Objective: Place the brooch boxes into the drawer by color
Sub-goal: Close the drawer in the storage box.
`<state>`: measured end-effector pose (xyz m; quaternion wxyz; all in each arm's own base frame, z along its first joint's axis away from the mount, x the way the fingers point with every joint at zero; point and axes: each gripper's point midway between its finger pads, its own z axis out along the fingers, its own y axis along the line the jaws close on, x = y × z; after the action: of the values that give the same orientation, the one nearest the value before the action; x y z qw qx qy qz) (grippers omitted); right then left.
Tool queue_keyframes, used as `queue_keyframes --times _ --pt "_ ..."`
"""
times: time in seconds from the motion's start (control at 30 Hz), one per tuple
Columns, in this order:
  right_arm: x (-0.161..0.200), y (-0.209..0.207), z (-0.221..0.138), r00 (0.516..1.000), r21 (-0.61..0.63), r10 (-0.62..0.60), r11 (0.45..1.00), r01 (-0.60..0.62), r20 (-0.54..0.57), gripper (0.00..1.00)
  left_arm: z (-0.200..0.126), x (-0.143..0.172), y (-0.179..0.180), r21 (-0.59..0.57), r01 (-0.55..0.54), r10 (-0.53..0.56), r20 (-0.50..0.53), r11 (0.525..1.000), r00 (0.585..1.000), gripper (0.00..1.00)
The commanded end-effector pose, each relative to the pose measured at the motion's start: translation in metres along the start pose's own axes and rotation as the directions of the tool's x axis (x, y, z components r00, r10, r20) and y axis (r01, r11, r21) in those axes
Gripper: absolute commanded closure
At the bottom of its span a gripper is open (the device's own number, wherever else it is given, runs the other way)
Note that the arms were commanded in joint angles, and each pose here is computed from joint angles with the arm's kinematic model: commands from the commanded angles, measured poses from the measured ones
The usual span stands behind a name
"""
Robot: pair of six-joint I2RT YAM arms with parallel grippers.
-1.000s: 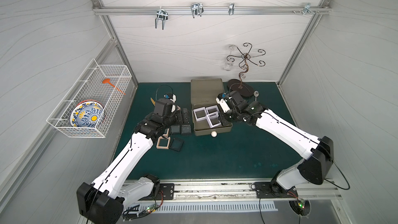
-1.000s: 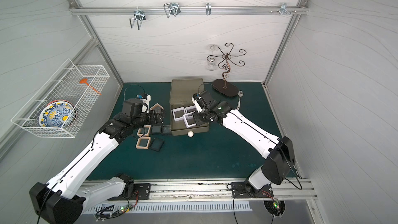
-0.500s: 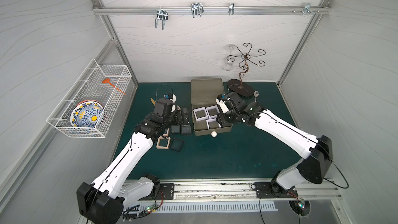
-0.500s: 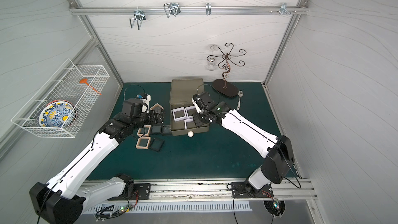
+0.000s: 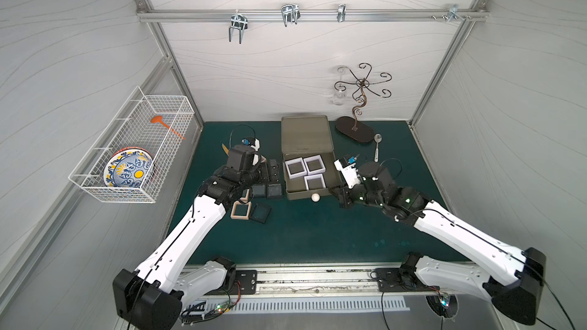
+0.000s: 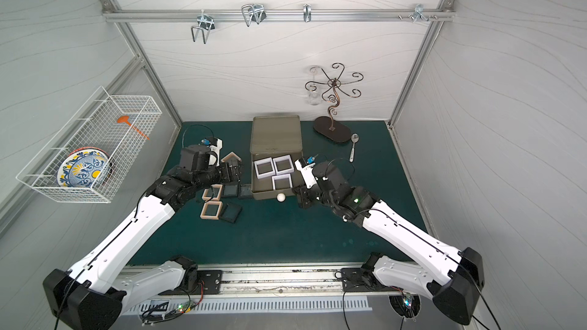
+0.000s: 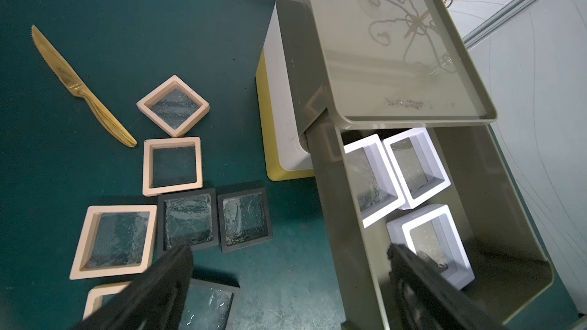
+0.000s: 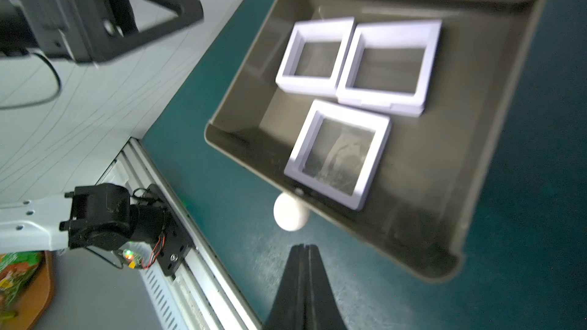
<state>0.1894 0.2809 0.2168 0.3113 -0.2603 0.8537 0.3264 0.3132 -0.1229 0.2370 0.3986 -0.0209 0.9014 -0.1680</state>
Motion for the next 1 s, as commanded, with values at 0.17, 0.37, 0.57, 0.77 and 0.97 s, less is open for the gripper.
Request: queue_keyframes --times 0.17,0.37,0.57,0.77,0.97 --pt "0.017 0.007 0.029 0.998 -0.029 0.063 0.998 -0.063 -0.015 1.0 -0.012 -0.024 -0.006 0.014 -0.012 0.011 0.075 1.0 0.997 0.0" --pt "0.008 -0.003 0.045 0.998 0.045 0.054 0.998 -0.053 -0.023 1.0 -0.012 -0.024 -0.006 0.013 -0.012 0.011 0.077 1.0 0.997 0.0" --pt "-0.004 -0.009 0.052 0.999 0.085 0.037 0.996 -0.038 0.008 1.0 -0.012 -0.023 -0.005 0.011 -0.012 0.011 0.075 1.0 0.997 0.0" --pt "-0.02 -0.003 0.058 1.0 0.078 0.007 0.997 -0.01 0.03 1.0 -0.011 -0.023 -0.005 0.013 -0.009 0.008 0.08 1.0 0.997 0.0" --pt "-0.034 -0.005 0.06 0.998 0.102 -0.026 0.995 0.019 0.065 1.0 -0.014 -0.025 -0.004 0.007 -0.01 0.009 0.087 1.0 0.996 0.0"
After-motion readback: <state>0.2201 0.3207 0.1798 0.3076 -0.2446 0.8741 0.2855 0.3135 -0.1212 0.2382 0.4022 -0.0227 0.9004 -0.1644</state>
